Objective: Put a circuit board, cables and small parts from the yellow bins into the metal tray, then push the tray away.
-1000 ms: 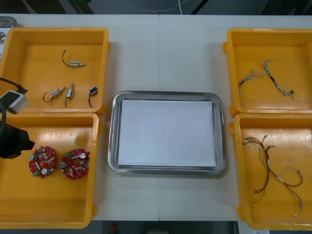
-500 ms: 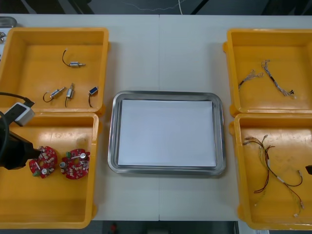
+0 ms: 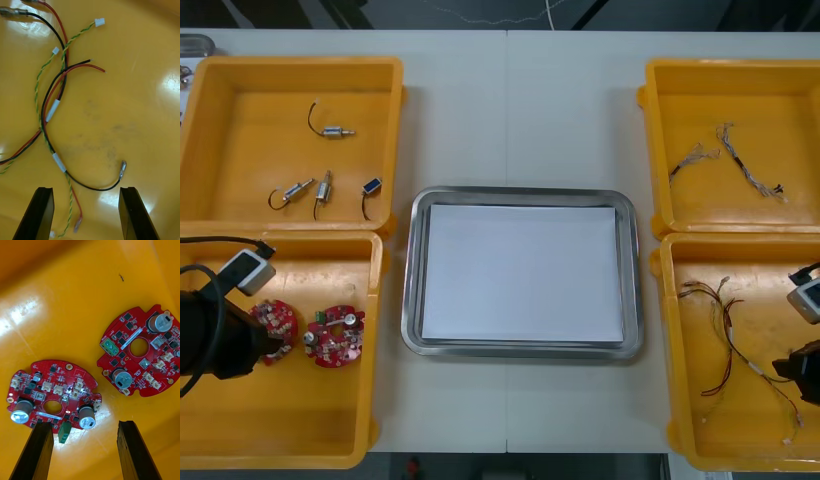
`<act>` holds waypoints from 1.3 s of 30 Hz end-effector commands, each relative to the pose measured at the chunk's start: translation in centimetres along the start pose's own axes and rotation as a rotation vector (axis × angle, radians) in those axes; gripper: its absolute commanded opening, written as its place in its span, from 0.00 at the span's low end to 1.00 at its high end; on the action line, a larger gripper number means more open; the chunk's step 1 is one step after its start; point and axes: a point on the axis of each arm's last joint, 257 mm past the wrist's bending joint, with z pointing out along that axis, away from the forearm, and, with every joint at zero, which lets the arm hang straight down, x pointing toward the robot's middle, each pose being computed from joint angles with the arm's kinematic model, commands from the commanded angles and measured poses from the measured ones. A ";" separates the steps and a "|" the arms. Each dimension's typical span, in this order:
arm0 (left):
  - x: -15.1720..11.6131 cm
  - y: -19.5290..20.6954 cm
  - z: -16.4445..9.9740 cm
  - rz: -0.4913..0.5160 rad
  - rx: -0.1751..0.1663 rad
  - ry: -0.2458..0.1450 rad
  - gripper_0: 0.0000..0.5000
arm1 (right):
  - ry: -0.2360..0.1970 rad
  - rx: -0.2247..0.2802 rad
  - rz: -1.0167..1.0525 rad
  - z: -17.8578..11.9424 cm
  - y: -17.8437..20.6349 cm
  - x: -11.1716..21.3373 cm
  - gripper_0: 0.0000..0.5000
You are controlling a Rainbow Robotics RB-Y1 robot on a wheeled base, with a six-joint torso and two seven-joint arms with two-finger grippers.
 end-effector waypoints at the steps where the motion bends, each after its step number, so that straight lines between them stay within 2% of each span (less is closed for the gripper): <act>1: 2.4 0.0 1.0 0.102 0.003 0.046 1.00 | 0.032 -0.006 -0.078 1.3 0.4 2.0 1.00; 8: 3.1 -0.5 1.9 0.118 0.006 0.055 1.00 | 0.010 0.002 -0.155 3.0 0.9 2.6 1.00; 13: 3.4 -0.5 2.2 0.122 0.002 0.060 1.00 | 0.007 -0.011 -0.167 3.6 1.4 3.0 1.00; 30: 3.7 -0.4 3.9 0.130 -0.004 0.035 1.00 | 0.015 -0.014 -0.182 4.7 1.0 4.3 1.00; 39: 3.6 -0.2 4.2 0.137 -0.010 0.031 1.00 | -0.005 -0.041 -0.175 5.1 2.2 3.8 1.00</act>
